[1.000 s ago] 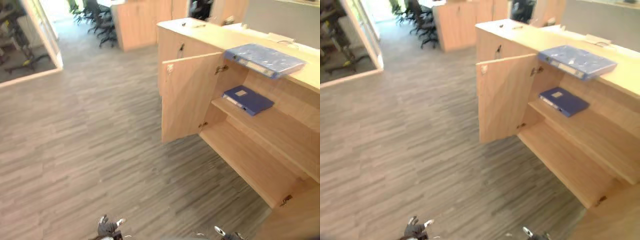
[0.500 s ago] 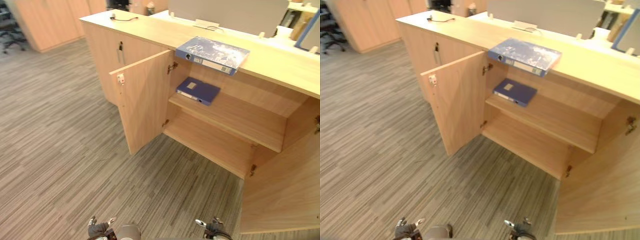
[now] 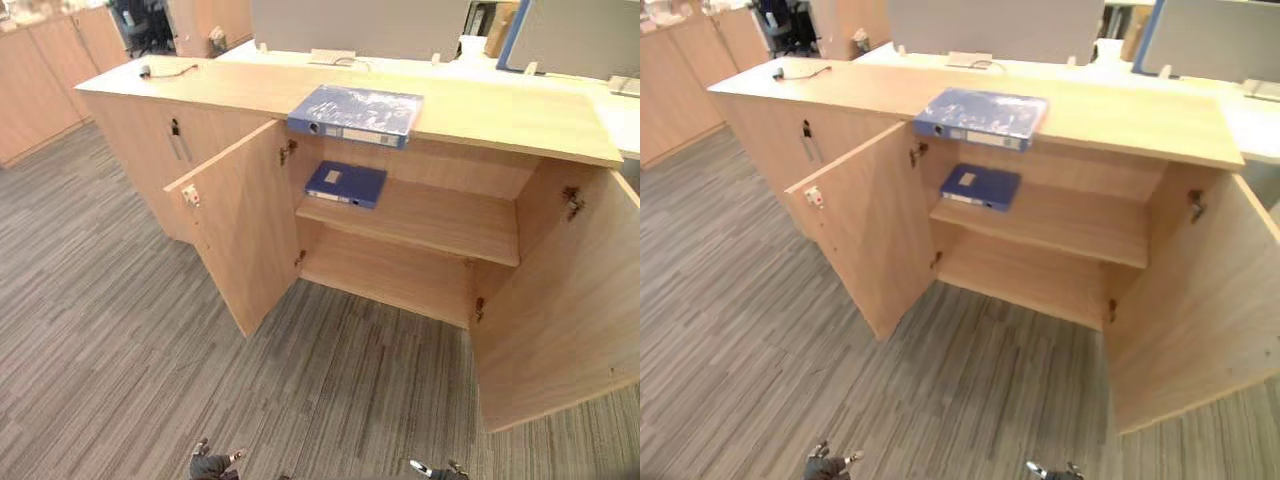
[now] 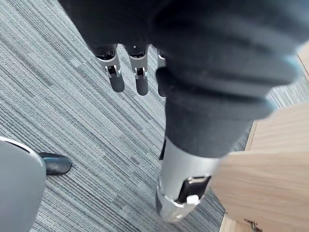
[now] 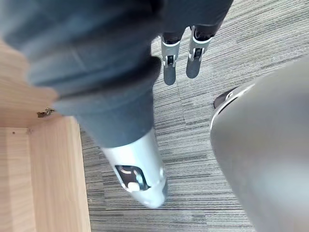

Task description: Walk over to the cabinet, pick up the folder, carry it to the office cabinet, place the folder inside the office cabinet, then close the office cabinet door

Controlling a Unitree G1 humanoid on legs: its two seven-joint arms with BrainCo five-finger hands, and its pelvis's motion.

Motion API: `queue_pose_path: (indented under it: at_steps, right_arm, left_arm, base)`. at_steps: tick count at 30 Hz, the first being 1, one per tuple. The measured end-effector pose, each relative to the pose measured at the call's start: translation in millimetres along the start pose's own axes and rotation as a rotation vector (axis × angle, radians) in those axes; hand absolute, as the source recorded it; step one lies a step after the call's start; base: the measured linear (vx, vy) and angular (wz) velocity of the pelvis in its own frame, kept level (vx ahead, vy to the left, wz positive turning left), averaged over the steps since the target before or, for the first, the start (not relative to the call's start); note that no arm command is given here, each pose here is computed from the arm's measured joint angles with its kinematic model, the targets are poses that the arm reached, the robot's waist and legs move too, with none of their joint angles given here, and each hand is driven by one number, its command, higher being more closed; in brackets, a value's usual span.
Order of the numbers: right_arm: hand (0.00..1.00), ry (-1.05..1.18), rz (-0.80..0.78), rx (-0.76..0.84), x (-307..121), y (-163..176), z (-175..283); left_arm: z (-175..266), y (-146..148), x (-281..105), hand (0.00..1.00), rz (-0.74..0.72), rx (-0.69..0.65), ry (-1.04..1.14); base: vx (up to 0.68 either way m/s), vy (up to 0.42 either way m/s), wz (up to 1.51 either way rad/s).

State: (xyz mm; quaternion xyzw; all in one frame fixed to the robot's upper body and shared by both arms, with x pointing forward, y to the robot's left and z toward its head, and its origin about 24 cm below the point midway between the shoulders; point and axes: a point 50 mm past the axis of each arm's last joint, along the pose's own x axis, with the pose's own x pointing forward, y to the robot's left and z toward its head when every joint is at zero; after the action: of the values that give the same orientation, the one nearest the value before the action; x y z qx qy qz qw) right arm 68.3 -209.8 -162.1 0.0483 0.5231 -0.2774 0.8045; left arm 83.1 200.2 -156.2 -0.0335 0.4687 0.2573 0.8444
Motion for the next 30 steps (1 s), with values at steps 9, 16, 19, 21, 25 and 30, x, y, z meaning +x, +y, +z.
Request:
queue_pose_path:
  at_steps: [9,16,19,21,25,30]
  right_arm:
    - [0.00,-0.108,0.037,-0.020,0,6,23]
    - [0.00,-0.104,0.043,-0.041,0,9,23]
    - [0.00,-0.103,0.052,-0.045,0,12,24]
    - [0.00,-0.094,0.054,-0.041,0,13,21]
    - [0.00,-0.089,0.059,-0.038,-1,17,20]
    - [0.00,-0.092,0.070,-0.047,-1,24,24]
  left_arm:
    - [1,-7,0,0.00,-0.030,-0.002,0.004]
    - [5,-11,1,0.00,-0.027,-0.030,0.013]
    - [1,-11,0,0.00,-0.020,-0.049,0.026]
    - [2,-11,0,0.00,-0.019,-0.052,0.022]
    - [22,-12,2,0.00,-0.055,-0.012,-0.063]
    - [45,-33,-1,0.00,-0.143,0.083,-0.172]
  base:
    - [-0.06,0.020,-0.38]
    - [0.13,-0.241,-0.14]
    - [0.19,-0.239,0.02]
    - [0.34,-0.261,0.27]
    - [0.38,-0.110,0.03]
    - [0.33,0.186,-0.28]
